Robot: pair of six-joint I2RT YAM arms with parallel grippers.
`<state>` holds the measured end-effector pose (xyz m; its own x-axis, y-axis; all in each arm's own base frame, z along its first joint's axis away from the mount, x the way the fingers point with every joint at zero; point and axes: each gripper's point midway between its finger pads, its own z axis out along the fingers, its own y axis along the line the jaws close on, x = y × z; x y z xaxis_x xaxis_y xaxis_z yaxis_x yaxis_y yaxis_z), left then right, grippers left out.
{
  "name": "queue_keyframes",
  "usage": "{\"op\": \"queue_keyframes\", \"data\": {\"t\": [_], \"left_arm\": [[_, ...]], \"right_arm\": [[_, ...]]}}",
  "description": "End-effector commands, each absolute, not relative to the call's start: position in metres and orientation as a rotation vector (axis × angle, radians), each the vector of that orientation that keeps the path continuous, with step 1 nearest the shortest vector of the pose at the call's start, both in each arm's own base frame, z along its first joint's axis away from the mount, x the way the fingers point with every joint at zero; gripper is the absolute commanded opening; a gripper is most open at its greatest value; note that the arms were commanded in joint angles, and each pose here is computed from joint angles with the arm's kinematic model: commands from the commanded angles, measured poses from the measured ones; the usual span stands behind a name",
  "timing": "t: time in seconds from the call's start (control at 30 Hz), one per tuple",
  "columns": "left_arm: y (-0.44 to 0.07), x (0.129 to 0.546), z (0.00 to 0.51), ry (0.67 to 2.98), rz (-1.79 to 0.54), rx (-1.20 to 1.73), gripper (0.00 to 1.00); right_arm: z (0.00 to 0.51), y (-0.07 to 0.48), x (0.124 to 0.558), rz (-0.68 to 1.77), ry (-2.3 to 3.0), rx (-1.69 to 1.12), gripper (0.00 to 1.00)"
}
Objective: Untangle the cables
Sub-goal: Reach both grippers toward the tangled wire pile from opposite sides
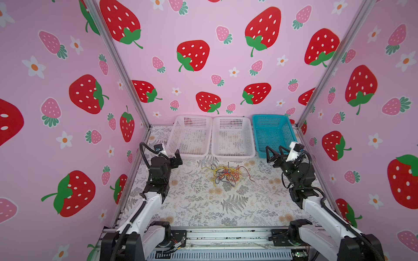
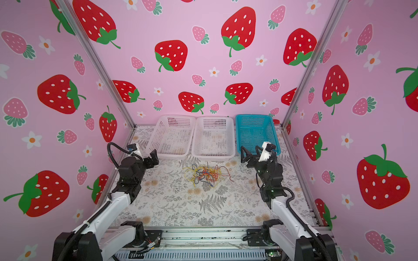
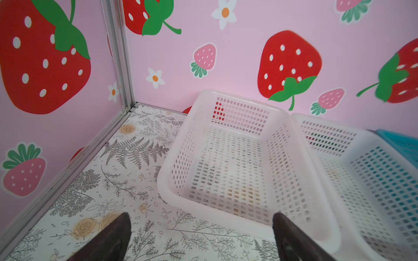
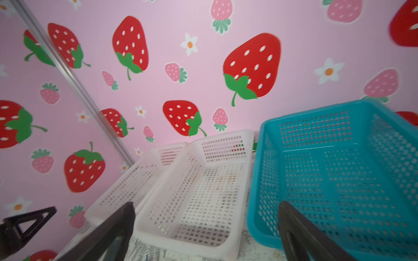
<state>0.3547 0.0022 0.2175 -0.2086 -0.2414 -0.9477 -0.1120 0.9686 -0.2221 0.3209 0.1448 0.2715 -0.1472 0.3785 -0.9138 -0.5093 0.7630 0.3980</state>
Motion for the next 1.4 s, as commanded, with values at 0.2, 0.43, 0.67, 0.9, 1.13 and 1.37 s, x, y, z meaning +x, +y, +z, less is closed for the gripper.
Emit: {"op": "queue_keyframes", "data": {"t": [0.2,0.43,0.67,0.9,1.13,1.37], "left_arm": [[-0.002,0.316,0.239,1.835,-0.464,-0.753,0.99],[-0.031,0.310,0.238,1.991,-0.546,-0.643,0.99],[-0.055,0.297,0.217,2.108,-0.508,-0.585,0.99],[-0.079,0.285,0.192,2.168,-0.535,-0.567,1.00],[-0.102,0.277,0.164,2.275,-0.594,-0.549,0.95],[-0.114,0.270,0.151,2.308,-0.593,-0.511,0.93]], "right_arm": [[0.237,0.238,0.288,0.813,1.733,-0.428,0.97],[0.204,0.265,0.281,0.802,1.868,-0.573,0.79],[0.152,0.294,0.280,0.744,2.040,-0.726,0.61],[0.126,0.307,0.279,0.703,2.094,-0.766,0.56],[0.091,0.303,0.291,0.541,2.175,-0.737,0.49],[0.073,0.306,0.286,0.575,2.203,-0.733,0.45]]}}
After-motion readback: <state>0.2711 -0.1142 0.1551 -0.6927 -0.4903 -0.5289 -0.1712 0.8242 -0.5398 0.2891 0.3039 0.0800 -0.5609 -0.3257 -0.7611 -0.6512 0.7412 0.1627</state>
